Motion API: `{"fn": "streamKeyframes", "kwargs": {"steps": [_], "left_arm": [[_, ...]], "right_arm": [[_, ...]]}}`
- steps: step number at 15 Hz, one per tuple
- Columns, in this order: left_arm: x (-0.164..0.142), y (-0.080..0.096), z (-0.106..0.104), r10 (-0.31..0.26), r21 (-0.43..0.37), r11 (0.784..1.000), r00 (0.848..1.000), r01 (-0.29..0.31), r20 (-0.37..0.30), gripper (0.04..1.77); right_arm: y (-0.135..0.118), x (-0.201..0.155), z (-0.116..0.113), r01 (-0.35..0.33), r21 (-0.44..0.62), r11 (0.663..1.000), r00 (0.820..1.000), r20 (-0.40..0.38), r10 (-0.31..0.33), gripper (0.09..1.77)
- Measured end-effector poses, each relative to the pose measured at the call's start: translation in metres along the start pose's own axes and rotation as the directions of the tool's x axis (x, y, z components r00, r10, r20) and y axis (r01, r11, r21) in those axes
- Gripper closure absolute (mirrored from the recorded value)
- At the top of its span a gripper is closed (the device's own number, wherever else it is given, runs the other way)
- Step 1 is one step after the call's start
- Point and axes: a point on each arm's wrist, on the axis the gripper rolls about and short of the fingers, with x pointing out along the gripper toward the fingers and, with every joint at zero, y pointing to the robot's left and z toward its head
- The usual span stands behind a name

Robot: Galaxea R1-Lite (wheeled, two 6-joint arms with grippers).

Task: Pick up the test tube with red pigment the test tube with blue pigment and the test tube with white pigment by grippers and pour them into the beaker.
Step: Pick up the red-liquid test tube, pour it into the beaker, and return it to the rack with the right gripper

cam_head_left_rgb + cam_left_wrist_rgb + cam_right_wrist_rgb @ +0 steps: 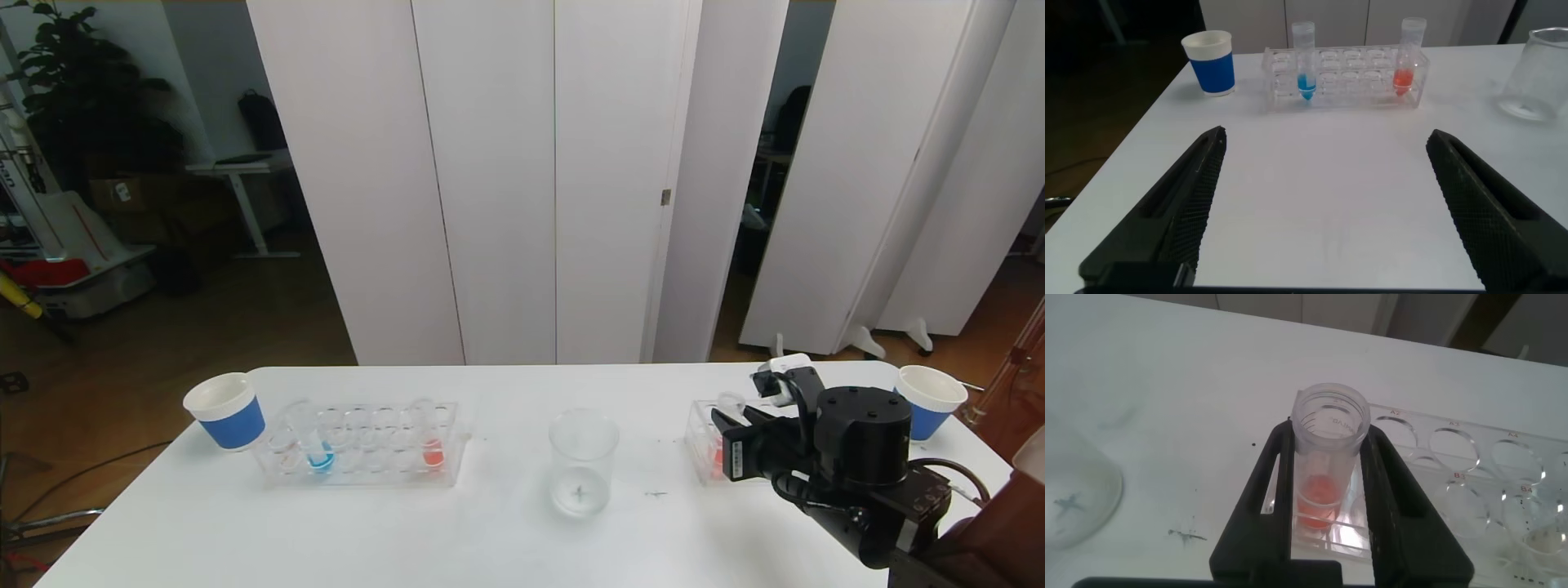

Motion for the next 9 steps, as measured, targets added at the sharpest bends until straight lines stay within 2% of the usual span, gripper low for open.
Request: {"fn": "streamKeyframes", "kwargs": {"steps": [9], "left_arm": [[0.0000,0.0000,0.0000,0.000,0.000,1.000,1.000,0.000,0.000,0.06]], "right_arm": [[0.0013,0.0003,-0.0022,-0.006,-0.002,1.000,1.000,-0.009,0.006,1.27]]}}
